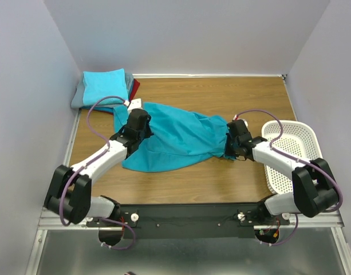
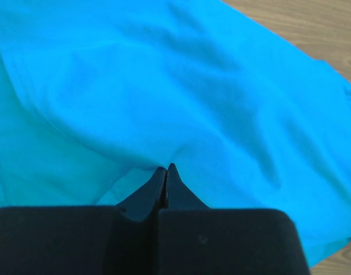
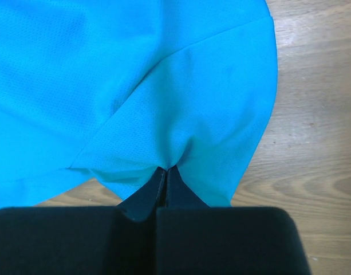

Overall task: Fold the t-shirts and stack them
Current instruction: Flatten the tshirt out

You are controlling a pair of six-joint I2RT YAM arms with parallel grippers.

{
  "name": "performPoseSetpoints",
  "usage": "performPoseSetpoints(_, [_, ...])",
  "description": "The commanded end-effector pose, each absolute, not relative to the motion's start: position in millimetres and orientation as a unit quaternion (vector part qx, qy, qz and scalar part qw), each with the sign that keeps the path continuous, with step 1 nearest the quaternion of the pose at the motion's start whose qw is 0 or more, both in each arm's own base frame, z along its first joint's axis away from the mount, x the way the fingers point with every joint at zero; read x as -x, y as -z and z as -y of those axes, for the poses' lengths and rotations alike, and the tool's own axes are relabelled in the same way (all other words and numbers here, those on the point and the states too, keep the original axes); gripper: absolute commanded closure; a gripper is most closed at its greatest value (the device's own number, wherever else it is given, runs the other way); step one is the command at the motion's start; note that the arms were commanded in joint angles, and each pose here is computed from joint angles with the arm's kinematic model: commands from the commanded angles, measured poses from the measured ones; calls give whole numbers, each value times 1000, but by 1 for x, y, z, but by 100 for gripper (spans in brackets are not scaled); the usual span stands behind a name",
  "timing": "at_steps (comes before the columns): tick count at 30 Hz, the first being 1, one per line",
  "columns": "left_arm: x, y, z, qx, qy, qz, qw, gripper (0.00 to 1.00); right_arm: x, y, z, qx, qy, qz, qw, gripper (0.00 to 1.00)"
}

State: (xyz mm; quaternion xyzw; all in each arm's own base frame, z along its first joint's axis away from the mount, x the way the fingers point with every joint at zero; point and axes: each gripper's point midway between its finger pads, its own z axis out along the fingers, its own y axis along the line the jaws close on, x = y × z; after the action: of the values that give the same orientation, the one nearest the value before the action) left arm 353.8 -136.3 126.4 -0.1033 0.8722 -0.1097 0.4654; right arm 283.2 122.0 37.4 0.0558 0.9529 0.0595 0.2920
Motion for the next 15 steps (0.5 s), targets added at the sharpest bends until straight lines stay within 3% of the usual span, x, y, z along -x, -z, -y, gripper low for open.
performPoseSetpoints(1, [-364,-108,157,51,81,-893,440,100,-284,-49,-108,-64,-27,-950,303,100])
performPoseSetpoints(6, [-378,-70,205,-29,82,-915,394,99,-280,-45,-104,-69,-19,-952,298,100])
performPoseSetpoints(9, [-380,-70,222,-47,94,-915,391,81,-279,-43,-103,-69,-17,-953,294,100])
performPoseSetpoints(10, [-378,-70,221,-47,92,-914,392,66,-279,-43,-102,-69,-15,-953,293,100])
performPoseSetpoints(13, [-374,-82,212,-41,86,-908,407,49,-278,-42,-101,-68,-13,-954,292,100])
performPoseSetpoints(14, [-367,-87,206,-39,84,-906,413,32,-279,-43,-102,-67,-13,-954,293,100])
performPoseSetpoints(15, [-363,-89,202,-37,83,-904,417,28,-279,-44,-102,-67,-14,-953,294,100])
